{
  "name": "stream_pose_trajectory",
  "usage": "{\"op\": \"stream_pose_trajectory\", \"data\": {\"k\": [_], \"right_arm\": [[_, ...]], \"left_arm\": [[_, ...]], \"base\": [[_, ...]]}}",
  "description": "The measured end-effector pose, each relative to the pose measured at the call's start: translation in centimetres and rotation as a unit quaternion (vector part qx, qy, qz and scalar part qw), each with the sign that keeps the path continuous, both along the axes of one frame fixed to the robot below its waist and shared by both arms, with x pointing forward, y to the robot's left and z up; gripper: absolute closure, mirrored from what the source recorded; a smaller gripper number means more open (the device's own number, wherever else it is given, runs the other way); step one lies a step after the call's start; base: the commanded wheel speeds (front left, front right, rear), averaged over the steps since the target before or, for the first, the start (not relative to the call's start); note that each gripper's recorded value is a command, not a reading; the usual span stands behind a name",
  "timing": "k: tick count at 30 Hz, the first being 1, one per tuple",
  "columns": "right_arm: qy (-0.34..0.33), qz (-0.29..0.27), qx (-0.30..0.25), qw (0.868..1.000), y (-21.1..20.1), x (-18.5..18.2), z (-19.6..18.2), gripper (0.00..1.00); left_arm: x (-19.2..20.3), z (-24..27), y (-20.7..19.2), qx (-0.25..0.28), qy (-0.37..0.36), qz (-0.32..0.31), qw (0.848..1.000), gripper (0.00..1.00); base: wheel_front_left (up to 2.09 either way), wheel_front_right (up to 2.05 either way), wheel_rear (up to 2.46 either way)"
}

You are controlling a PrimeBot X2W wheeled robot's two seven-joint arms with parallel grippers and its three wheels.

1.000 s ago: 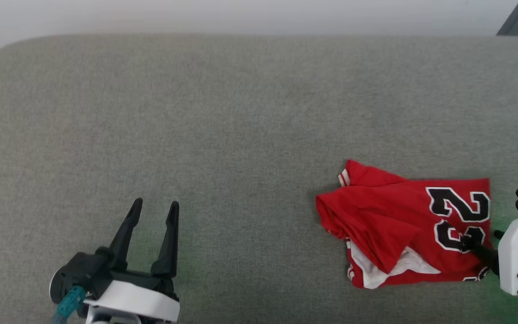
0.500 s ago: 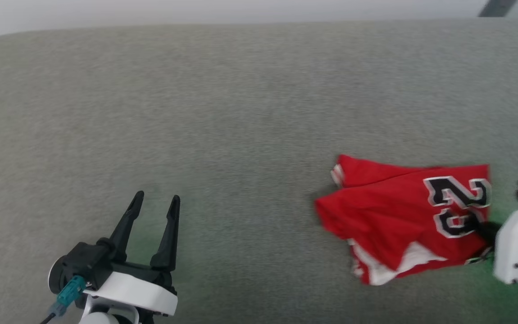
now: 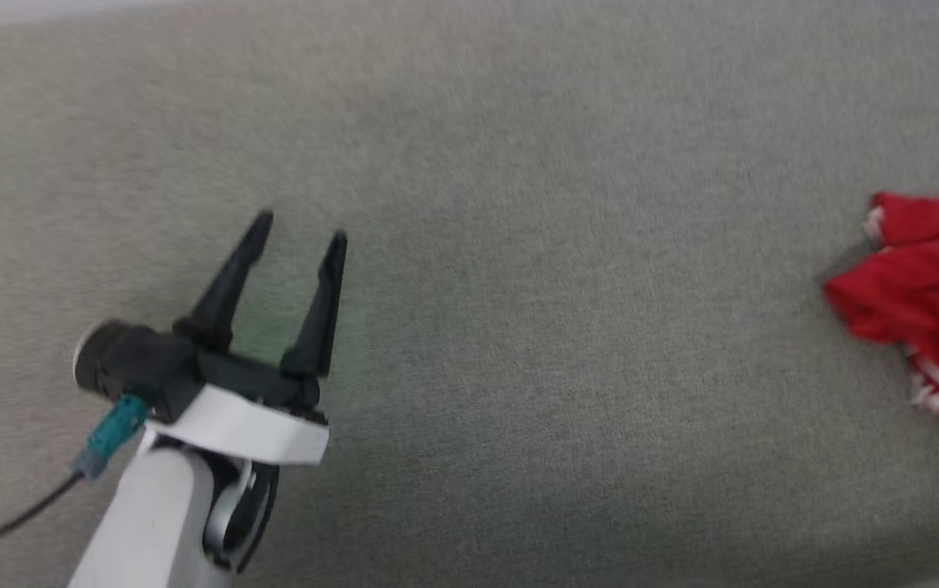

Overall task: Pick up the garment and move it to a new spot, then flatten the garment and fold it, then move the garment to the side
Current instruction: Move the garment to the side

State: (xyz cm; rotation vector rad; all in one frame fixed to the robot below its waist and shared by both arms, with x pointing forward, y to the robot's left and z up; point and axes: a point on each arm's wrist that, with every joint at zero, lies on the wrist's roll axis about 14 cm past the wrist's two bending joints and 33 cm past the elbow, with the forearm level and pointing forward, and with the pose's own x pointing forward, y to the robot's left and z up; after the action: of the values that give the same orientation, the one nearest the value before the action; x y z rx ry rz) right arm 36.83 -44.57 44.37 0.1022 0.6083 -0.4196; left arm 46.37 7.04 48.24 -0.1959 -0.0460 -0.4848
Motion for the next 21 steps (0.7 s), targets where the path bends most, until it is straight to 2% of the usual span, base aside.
{"op": "stream_pose_trajectory", "data": {"k": [7, 15, 16, 17, 18, 21], "right_arm": [[-0.037, -0.087, -0.065, 0.993, -5.6, 1.7, 0.1, 1.0], [-0.006, -0.107, -0.089, 0.99, -6.3, 2.9, -3.8, 1.0], [-0.004, -0.106, -0.09, 0.99, -6.2, 3.0, -4.0, 0.72], [-0.004, -0.106, -0.092, 0.99, -6.2, 3.0, -4.1, 0.23], [-0.007, -0.105, -0.095, 0.99, -6.2, 3.0, -4.0, 0.0], [-0.014, -0.095, -0.102, 0.99, -5.9, 3.2, -3.6, 0.0]], "left_arm": [[4.4, -0.9, -2.2, -0.008, -0.021, -0.036, 0.999, 0.0], [5.7, -3.0, -1.5, -0.007, -0.006, -0.024, 1.0, 0.0], [5.6, -2.7, -1.2, -0.007, -0.008, -0.02, 1.0, 0.0], [5.6, -2.5, -1.0, -0.006, -0.01, -0.017, 1.0, 0.0], [5.5, -2.3, -0.8, -0.006, -0.011, -0.014, 1.0, 0.0], [4.8, -1.8, -0.3, -0.004, -0.01, -0.007, 1.0, 0.0]], "base": [[0.0, 0.0, 0.0], [0.0, 0.0, 0.0], [0.0, 0.0, 0.0], [0.0, 0.0, 0.0], [0.0, 0.0, 0.0], [0.0, 0.0, 0.0]]}}
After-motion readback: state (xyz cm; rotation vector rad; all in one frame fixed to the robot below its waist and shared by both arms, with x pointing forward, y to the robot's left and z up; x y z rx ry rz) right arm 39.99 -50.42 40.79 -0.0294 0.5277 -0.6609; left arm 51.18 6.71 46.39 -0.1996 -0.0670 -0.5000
